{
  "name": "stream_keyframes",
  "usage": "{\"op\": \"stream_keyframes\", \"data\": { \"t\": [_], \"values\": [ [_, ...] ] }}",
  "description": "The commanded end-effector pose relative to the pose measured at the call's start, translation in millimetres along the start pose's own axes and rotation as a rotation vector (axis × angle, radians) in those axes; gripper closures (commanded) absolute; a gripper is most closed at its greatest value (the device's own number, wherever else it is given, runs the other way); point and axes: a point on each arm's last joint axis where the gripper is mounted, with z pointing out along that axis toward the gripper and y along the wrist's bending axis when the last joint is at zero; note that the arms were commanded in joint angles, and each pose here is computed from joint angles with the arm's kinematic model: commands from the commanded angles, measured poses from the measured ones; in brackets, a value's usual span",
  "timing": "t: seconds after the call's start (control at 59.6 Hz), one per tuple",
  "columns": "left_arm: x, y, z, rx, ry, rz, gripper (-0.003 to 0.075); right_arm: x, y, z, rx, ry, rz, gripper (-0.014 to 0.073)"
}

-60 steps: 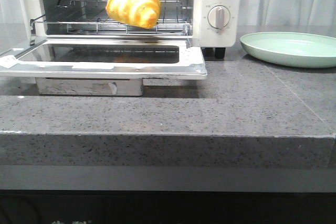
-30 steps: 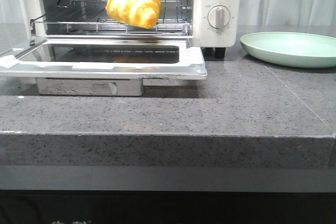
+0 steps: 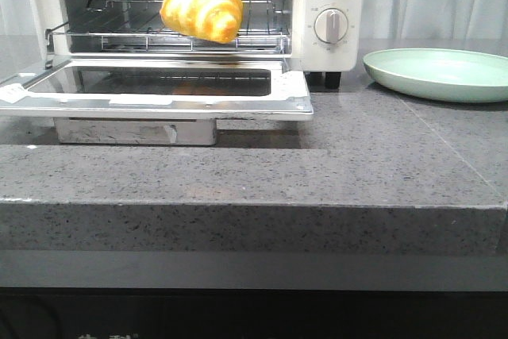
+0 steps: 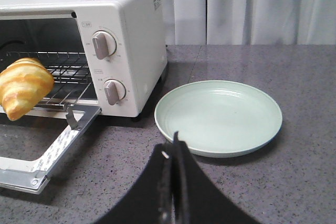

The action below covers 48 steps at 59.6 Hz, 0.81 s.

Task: Put bread in oven

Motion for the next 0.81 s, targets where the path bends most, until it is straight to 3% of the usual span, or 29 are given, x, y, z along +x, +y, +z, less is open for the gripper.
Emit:
{"op": "stream_keyframes", "data": {
  "t": [0.0, 0.151, 0.453, 0.57, 0.789],
  "values": [
    [-17.3, -1.3, -3.1, 0.01, -0.114, -0.008, 0.0741, -15.7, 4.0, -2.1, -0.034, -0.101, -0.026, 0.0663],
    [-2.9, 0.0, -12.4, 0.007, -0.128, 0.01, 0.0741, -15.7, 4.0, -2.1, -0.034, -0.101, -0.026, 0.0663],
    [88.9, 6.5, -45.1, 0.014, -0.182, -0.004, 0.0741, -15.7, 4.0, -2.1, -0.034, -0.101, -0.026, 0.0663],
    [111.0, 7.9, -47.6, 0.018, -0.201, -0.015, 0.0741, -15.7, 4.0, -2.1, -0.034, -0.101, -0.026, 0.0663],
    [137.1, 9.3, -38.1, 0.017, -0.112, -0.052, 0.0741, -15.6, 4.0, -1.9, -0.034, -0.099, -0.026, 0.0663]
  ]
}}
